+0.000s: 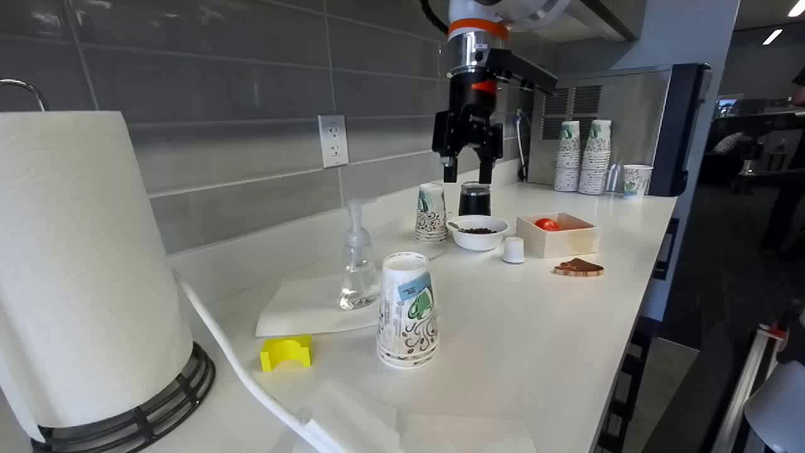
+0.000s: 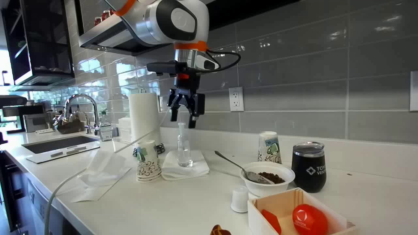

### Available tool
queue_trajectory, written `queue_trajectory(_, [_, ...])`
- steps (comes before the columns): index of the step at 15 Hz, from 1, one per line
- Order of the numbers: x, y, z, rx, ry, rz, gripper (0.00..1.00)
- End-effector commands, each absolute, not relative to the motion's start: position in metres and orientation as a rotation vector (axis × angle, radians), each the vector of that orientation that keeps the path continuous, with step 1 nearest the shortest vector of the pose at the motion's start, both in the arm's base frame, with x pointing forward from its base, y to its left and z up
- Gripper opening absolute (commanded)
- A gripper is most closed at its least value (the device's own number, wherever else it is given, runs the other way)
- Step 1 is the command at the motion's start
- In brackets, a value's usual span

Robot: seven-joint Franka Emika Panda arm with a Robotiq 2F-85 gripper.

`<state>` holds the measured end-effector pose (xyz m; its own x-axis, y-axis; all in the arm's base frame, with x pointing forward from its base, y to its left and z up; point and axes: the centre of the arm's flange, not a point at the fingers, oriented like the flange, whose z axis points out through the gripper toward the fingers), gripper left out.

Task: Move the bowl forward and slightly to the left

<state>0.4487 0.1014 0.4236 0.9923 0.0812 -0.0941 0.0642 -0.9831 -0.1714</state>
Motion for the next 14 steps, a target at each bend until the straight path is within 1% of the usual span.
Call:
queue_trajectory(1, [0.449,0.101,0.424,-2.967,-0.109,0.149,1.0])
queue_trajectory(7, [0.47,0.092,0.424,-3.037,-0.167,0.097,1.0])
queue_trajectory(9, [0.48,0.081,0.422,-3.104,-0.248,0.051,1.0])
queue_trajectory(14, [0.507,0.045,0.399,-3.228,-0.547,0.114,1.0])
